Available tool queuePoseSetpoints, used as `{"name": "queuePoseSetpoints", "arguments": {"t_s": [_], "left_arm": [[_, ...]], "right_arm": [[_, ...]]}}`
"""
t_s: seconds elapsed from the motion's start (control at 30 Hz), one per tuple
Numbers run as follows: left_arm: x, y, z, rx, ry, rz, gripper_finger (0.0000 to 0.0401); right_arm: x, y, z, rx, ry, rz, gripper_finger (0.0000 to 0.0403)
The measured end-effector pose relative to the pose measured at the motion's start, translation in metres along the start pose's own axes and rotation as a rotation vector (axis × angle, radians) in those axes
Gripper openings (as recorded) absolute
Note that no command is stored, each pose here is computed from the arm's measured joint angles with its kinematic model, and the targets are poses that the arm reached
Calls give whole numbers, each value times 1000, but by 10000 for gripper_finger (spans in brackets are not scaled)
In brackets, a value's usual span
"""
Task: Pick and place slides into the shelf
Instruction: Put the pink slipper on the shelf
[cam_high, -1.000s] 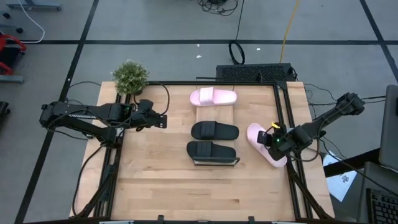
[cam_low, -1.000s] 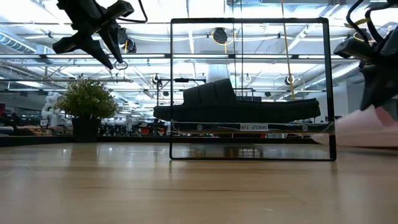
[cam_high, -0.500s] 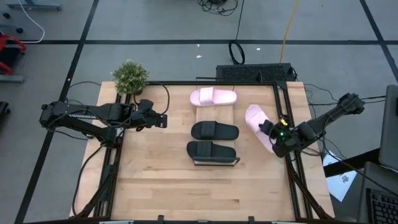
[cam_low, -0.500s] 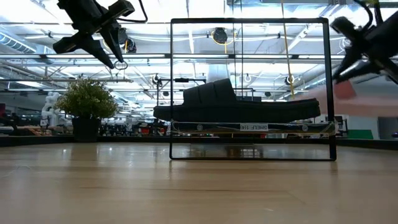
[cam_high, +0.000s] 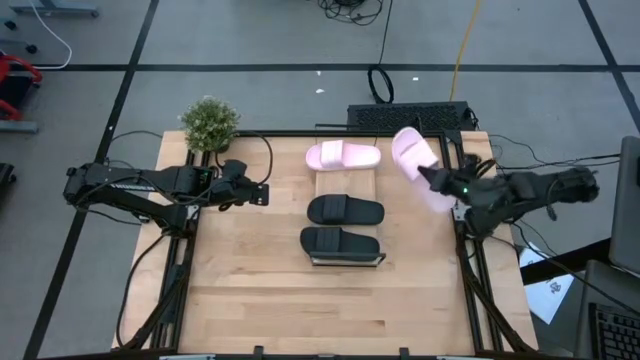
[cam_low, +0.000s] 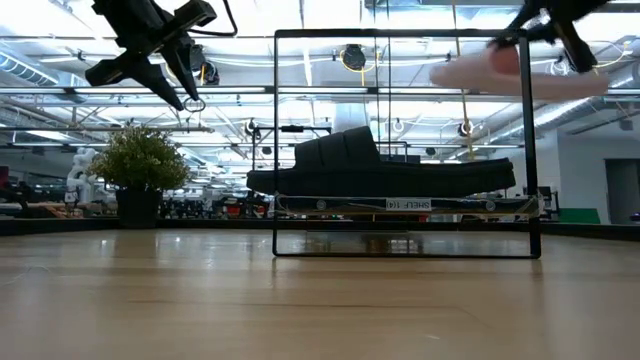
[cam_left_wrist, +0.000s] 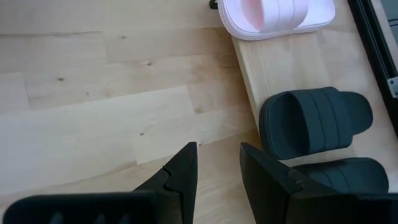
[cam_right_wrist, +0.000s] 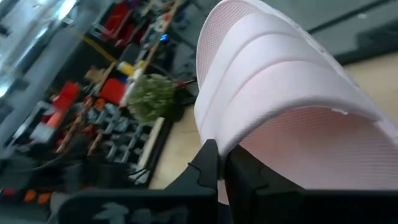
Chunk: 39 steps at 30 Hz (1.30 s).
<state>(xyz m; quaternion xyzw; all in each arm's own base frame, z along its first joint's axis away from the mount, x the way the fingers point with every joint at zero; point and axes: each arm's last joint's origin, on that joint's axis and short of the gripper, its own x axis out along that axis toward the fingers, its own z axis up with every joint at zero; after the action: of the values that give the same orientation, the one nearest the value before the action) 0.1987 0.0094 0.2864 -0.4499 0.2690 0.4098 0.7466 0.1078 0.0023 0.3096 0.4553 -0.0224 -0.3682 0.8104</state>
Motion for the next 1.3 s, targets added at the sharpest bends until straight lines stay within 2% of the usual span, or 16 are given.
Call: {"name": "queuePoseSetpoints", "arguments": {"t_s": [0.17, 0.47, 0.7, 0.9, 1.17, 1.3], "left_arm": [[0, -3, 0, 6, 7, -31, 115], [-2, -12, 0, 24, 0, -119, 115], [-2, -12, -1, 29, 11, -129, 115], [-2, -12, -1, 29, 16, -131, 115], [-2, -12, -1, 30, 17, -131, 115], [-2, -12, -1, 30, 17, -130, 115]], "right_arm": [[1, 19, 24, -65, 44, 76, 0], [29, 35, 43, -191, 239, 115, 0], [75, 41, 53, -252, 428, 243, 0], [125, 36, 58, -252, 578, 387, 0], [176, 9, 52, -241, 759, 402, 0], [196, 11, 54, -268, 801, 447, 0]]}}
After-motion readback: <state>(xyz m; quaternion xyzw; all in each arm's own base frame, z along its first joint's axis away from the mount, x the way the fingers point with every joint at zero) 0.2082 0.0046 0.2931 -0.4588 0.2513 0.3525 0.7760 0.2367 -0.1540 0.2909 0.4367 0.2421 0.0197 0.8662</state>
